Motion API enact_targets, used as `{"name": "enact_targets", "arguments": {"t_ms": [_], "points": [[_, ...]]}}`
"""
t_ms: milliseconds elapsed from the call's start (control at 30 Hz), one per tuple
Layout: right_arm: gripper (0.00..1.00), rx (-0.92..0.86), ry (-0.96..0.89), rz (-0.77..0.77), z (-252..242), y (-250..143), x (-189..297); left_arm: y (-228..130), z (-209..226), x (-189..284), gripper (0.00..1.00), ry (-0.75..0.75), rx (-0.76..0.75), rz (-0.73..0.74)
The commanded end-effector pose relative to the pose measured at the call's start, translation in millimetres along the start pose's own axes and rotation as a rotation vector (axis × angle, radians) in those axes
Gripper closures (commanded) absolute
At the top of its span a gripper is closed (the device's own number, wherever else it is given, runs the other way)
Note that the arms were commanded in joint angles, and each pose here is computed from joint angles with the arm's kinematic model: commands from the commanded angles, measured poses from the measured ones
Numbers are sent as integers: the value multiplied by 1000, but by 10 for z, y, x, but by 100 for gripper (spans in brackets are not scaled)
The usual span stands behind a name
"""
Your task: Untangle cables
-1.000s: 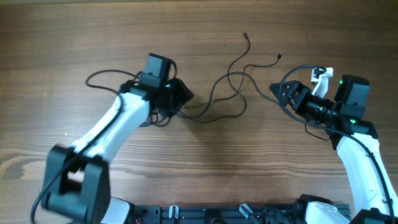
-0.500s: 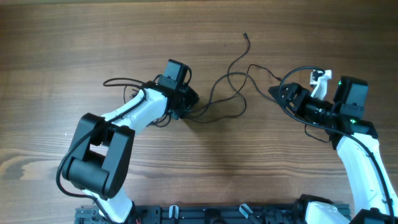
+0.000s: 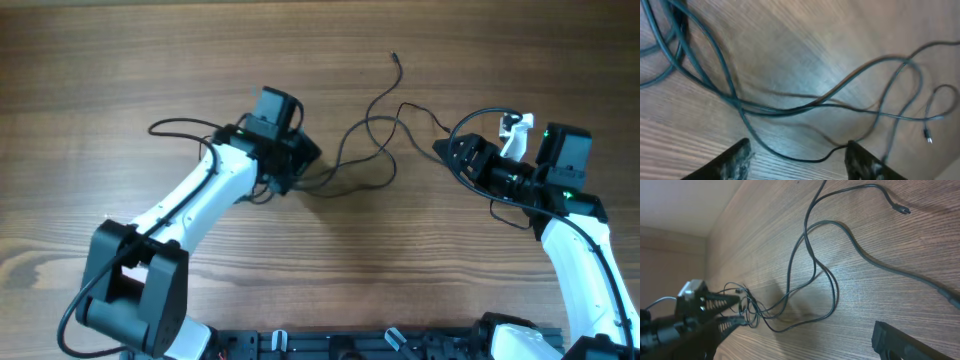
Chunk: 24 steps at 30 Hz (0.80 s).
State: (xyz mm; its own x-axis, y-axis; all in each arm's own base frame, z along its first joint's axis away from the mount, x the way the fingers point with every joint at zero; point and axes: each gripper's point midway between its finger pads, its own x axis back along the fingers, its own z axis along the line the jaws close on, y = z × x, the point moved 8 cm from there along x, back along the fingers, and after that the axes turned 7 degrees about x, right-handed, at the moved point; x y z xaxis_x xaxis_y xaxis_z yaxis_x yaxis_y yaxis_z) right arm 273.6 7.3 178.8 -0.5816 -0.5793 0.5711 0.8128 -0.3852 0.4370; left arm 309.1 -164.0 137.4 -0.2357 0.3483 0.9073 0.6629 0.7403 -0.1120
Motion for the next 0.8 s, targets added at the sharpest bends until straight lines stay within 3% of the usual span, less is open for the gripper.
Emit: {"name": "enact_targets", "arguments": {"t_ms": [0, 133, 400, 467, 533, 600, 633, 667, 767], "points": [[0, 43, -8, -17, 45, 26, 28, -79, 186, -159, 44, 80, 211, -94], [0, 44, -7, -17, 45, 26, 28, -56, 241, -205, 44, 89, 334, -171], [0, 44, -7, -17, 45, 26, 28, 5, 112, -534, 47, 24, 310, -200], [0, 44, -8, -17, 45, 26, 28, 65, 127, -536, 48, 27, 309, -263], [0, 44, -8, -17, 45, 26, 28, 178, 100, -498, 62, 3, 301, -356], [0, 43, -7, -16, 45, 23, 28, 304, 52, -470, 69, -35, 287, -377], [0, 42, -8, -16, 44, 23, 28, 346, 58, -461, 79, -35, 284, -382], [0, 40, -8, -13, 43, 18, 28, 369, 61, -456, 96, -33, 270, -371], [0, 30, -14, 6, 31, -19, 28, 352, -292, -255, 96, -189, 28, -272]]}}
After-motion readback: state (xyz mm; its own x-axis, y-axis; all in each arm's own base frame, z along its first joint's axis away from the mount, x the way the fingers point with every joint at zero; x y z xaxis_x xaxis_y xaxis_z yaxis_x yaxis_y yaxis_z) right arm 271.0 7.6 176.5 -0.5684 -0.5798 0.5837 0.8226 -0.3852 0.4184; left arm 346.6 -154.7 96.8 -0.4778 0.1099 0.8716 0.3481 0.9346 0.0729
